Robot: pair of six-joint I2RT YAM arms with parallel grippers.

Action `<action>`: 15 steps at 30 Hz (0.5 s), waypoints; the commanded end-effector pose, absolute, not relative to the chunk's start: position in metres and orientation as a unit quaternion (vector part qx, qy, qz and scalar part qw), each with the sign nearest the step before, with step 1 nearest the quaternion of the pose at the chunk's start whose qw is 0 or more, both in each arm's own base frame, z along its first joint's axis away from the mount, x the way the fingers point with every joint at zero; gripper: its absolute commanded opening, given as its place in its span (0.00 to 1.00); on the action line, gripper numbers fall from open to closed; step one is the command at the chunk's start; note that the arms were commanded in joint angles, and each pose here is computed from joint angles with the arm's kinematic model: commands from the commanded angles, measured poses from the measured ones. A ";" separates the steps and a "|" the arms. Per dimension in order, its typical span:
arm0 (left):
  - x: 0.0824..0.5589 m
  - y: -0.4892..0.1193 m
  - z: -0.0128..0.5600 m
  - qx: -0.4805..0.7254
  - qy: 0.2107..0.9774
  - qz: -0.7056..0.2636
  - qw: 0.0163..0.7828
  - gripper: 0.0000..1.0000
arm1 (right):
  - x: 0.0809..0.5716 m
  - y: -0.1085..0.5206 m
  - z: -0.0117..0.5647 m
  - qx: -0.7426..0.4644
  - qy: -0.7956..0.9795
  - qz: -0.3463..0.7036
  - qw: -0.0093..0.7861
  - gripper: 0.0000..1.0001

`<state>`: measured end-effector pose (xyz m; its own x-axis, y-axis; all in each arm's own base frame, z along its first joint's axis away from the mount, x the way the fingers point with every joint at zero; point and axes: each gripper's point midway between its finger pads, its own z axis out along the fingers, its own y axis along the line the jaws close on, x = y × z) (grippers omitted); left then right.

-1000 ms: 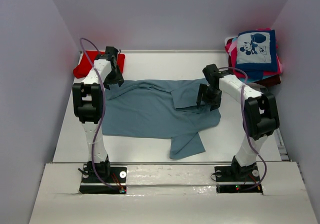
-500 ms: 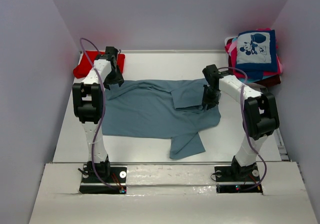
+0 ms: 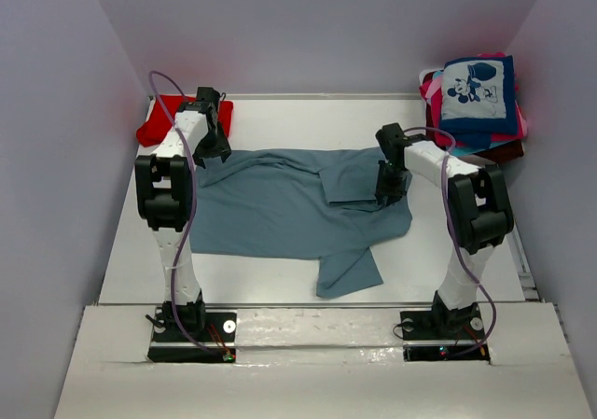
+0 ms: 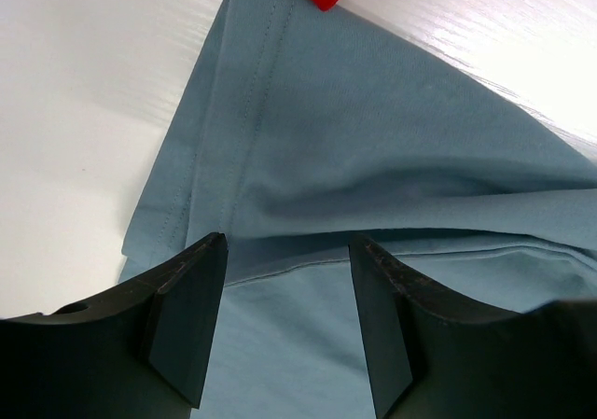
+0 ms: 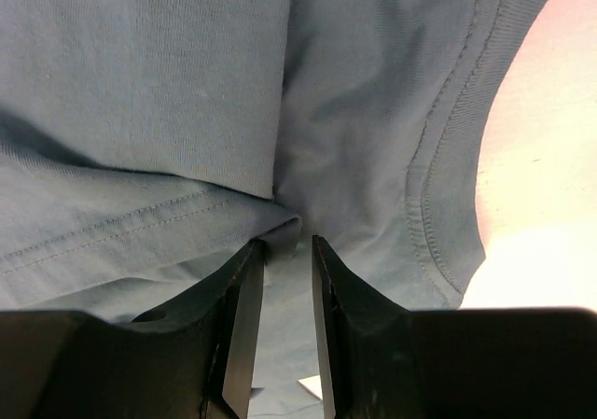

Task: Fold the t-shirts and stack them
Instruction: Fold the flattened tshirt in 1/3 of the way

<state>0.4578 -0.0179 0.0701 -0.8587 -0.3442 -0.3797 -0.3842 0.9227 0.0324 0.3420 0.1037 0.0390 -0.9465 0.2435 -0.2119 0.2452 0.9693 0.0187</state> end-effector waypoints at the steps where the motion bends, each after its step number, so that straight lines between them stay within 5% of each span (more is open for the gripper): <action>1: 0.458 -0.017 0.096 -0.186 0.958 0.053 0.212 0.66 | 0.359 0.109 0.049 0.130 0.982 0.020 0.133 0.35; 8: 0.460 -0.017 0.095 -0.187 0.958 0.053 0.211 0.66 | 0.345 0.117 0.055 0.137 0.982 0.048 0.119 0.33; 15: 0.461 -0.017 0.093 -0.187 0.958 0.054 0.210 0.66 | 0.331 0.121 0.056 0.135 0.983 0.063 0.106 0.13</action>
